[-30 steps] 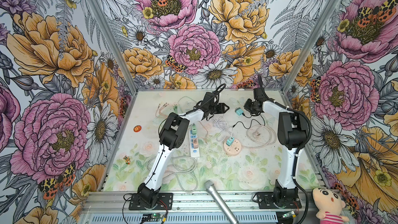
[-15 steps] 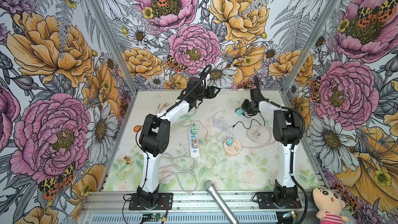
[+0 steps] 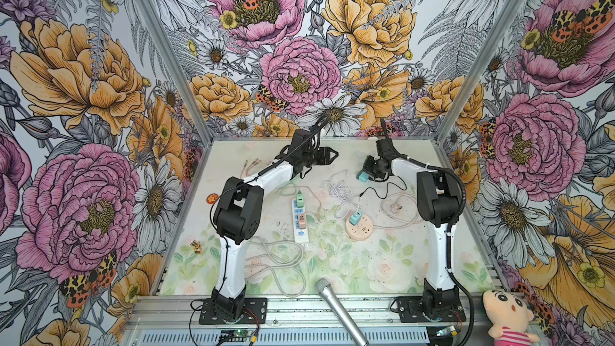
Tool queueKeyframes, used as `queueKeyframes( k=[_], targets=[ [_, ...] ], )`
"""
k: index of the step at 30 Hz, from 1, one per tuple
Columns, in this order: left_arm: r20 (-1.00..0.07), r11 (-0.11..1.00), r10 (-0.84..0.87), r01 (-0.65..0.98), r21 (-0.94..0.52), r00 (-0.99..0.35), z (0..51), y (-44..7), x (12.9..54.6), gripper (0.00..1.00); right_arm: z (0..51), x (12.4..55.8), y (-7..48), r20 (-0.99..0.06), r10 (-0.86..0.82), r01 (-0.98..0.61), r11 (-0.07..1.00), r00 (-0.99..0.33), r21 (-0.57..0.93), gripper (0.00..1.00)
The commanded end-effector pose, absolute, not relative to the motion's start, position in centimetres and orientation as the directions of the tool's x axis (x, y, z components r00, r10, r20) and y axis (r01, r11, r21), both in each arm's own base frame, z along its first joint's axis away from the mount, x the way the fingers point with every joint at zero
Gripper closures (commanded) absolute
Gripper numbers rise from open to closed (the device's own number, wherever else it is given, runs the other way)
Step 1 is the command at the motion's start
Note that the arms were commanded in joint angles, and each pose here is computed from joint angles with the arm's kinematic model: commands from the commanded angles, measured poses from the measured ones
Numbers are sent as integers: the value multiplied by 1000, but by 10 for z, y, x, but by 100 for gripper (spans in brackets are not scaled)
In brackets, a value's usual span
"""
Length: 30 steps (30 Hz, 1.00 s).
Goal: Insert the plug
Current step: 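Lower the left gripper over the small teal charger while the right gripper hovers beside it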
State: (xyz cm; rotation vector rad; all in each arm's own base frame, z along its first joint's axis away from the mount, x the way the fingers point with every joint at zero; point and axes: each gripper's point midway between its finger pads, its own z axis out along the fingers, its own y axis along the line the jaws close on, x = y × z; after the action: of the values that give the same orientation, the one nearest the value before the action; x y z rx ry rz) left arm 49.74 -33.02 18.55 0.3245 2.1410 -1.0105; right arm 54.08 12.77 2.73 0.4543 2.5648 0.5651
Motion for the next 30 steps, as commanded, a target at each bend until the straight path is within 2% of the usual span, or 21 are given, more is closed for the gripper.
queueKeyframes(
  k=[1,6,11,19,22,26,30],
  targets=[
    [-761,658,-4,571,-490,-648,206,-335,481,52,18,513,152,-310,321,142,864,-895,482,74],
    [-776,645,134,649,-404,-616,204,-346,464,52,16,494,160,-276,276,103,853,-921,511,74],
    [-780,599,235,718,-354,-580,203,-358,449,51,25,482,161,-292,239,61,858,-926,509,74],
    [-768,494,424,833,-247,-480,186,-374,439,50,95,469,129,-391,312,68,848,-866,526,66],
    [-762,408,493,885,-224,-420,175,-391,429,50,121,460,115,-428,343,71,841,-837,536,64],
    [-701,347,641,933,-101,-314,143,-400,425,50,141,443,99,-432,387,89,820,-815,566,64],
    [-621,326,733,945,-37,-277,113,-398,431,50,143,421,81,-419,430,141,813,-800,564,64]
  ],
)
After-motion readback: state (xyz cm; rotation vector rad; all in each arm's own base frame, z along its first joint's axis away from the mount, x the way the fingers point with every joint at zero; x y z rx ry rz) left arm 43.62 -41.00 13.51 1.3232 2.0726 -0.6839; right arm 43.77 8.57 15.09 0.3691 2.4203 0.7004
